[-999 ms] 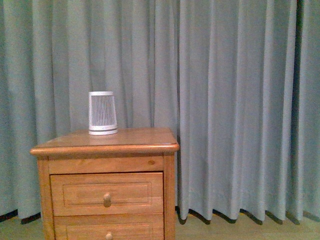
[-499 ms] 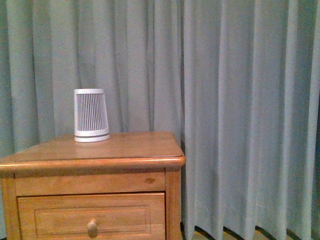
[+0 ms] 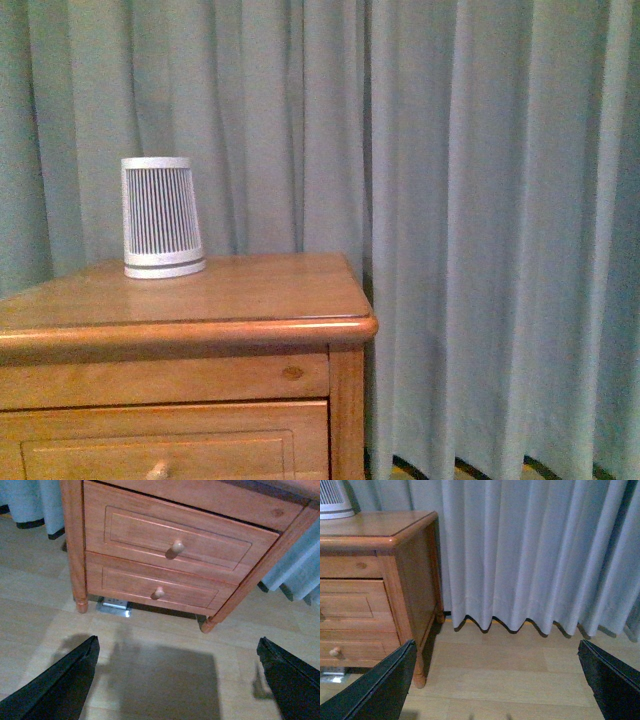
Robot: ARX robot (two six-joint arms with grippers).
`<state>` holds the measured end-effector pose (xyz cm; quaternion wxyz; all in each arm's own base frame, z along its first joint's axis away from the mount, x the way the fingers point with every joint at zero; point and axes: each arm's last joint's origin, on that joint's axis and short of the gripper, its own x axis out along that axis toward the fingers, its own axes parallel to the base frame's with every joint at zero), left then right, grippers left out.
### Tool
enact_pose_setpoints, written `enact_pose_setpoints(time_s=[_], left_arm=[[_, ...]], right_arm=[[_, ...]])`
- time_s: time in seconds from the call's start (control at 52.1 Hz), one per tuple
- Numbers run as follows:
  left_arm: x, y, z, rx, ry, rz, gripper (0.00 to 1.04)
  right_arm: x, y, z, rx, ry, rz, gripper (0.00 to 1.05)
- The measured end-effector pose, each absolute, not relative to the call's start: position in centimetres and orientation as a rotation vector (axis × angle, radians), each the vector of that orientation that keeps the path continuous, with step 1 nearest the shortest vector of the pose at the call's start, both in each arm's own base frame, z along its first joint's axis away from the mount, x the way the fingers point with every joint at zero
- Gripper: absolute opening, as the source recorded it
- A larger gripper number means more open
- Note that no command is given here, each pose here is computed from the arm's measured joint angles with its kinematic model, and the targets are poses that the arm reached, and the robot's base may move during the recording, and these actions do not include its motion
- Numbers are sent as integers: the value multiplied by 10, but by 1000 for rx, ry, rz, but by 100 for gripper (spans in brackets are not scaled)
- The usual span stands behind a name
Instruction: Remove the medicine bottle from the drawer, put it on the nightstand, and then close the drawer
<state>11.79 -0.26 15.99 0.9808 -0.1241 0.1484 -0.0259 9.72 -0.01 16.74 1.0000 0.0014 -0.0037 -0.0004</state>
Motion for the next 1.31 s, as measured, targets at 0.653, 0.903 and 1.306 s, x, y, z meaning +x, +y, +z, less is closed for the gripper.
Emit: enact_pose_setpoints(time_s=[0.653,0.903,1.306], left_arm=[[326,-46,101,-109,205,-55,98],[361,-58,61,-25,224,-112,98],[406,-61,36,34,182,-104,98]], right_arm=[[97,0,167,3,-7,-1,98],[97,0,167,3,-7,-1,98],[97,0,167,3,-7,-1,98]])
